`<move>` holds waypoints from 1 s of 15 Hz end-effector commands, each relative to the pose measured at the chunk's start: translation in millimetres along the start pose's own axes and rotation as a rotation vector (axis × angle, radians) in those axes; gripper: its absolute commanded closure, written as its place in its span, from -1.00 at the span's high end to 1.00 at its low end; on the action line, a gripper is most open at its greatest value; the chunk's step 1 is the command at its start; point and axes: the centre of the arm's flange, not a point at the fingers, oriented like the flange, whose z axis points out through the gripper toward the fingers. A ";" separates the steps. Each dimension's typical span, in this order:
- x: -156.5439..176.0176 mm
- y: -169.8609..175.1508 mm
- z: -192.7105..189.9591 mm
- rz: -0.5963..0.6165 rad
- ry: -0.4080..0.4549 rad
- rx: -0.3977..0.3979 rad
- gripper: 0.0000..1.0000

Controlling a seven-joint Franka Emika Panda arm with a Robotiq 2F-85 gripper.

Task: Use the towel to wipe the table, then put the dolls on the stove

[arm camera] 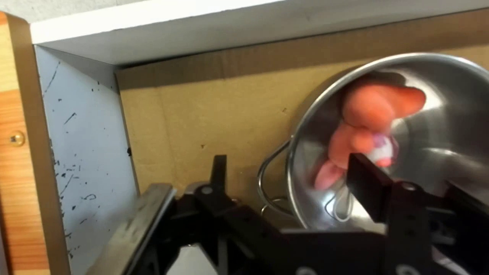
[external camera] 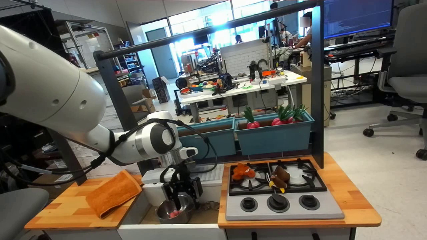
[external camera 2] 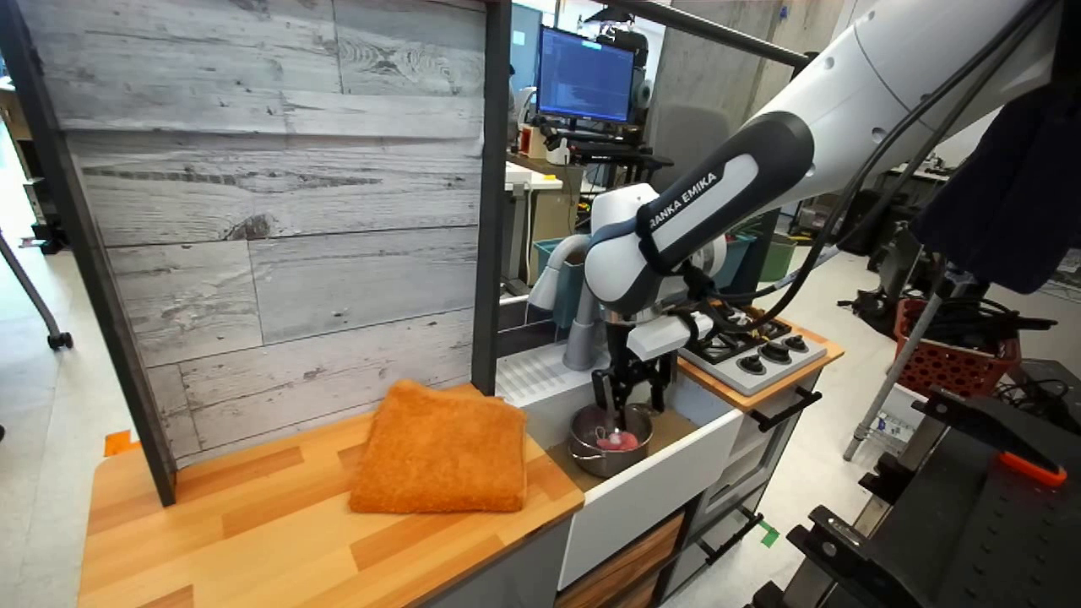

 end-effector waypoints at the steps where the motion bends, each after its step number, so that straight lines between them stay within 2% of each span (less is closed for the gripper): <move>1: 4.0 -19.8 -5.5 -0.039 0.018 0.015 1.00; 6: -4.7 -25.3 -17.4 -0.057 0.048 0.030 1.00; 11: -13.3 -47.1 -34.9 -0.121 0.109 0.064 1.00; 13: -12.2 -48.5 -30.4 -0.110 0.077 0.051 1.00; 14: -5.6 -28.7 -9.1 -0.072 0.064 0.051 1.00; 15: -6.5 -30.0 -9.8 -0.074 0.062 0.051 1.00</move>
